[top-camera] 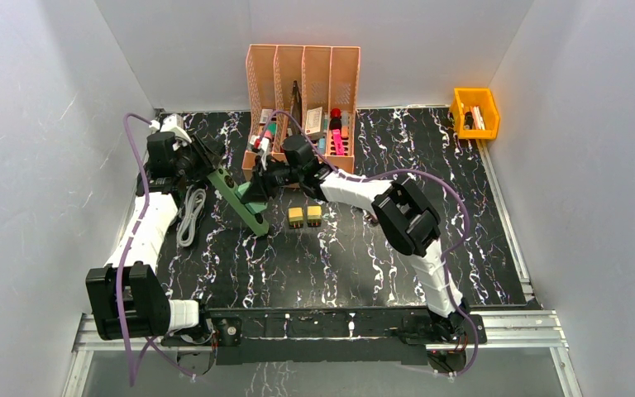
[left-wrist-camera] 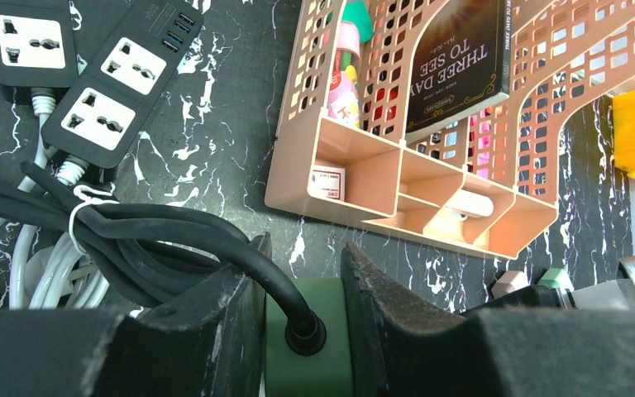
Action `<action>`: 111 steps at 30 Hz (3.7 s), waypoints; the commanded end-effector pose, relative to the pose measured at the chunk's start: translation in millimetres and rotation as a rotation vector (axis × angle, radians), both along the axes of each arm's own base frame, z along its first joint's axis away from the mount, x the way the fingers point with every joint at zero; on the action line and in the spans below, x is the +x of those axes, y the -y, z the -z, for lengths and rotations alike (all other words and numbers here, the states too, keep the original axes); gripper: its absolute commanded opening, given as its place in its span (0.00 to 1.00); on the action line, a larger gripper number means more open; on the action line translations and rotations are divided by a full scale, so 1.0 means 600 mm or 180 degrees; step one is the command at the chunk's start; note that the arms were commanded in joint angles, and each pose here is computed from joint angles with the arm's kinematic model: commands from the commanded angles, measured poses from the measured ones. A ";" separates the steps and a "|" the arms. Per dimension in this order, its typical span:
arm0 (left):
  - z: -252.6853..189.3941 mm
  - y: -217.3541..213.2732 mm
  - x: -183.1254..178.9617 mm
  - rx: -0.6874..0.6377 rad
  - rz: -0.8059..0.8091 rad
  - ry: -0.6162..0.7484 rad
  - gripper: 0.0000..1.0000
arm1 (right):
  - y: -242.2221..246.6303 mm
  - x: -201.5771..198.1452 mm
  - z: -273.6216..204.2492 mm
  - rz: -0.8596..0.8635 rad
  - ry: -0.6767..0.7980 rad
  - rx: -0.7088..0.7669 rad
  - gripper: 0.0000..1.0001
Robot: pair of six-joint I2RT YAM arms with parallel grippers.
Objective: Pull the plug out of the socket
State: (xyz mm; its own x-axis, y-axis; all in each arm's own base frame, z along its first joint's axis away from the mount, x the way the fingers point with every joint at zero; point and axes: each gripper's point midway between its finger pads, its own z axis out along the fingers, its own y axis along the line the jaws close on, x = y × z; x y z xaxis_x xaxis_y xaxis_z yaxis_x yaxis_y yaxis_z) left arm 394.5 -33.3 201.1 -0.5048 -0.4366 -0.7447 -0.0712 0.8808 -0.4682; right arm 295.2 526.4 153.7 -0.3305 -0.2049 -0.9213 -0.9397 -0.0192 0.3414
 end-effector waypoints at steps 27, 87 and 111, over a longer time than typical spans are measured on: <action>-0.066 -0.003 0.000 0.0195 0.0026 0.0350 0.00 | 0.112 0.101 -0.159 0.1790 0.1304 -0.0260 0.00; -0.028 0.030 0.011 0.0020 0.0211 0.0160 0.00 | 0.668 0.239 0.168 0.3205 -0.1549 -0.1453 0.96; -0.026 0.036 0.010 -0.0029 0.0236 0.0181 0.00 | 0.274 0.084 -0.138 0.1209 0.0476 0.0398 0.98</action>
State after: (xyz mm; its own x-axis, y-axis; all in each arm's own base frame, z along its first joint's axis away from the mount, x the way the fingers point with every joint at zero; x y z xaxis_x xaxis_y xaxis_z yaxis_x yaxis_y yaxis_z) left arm 392.9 -49.4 193.4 -0.5486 -0.4111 -0.7281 -0.0395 0.8826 -0.4685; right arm 380.9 325.9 214.8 -0.2755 -0.0643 -0.9591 -0.8117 0.5501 0.1963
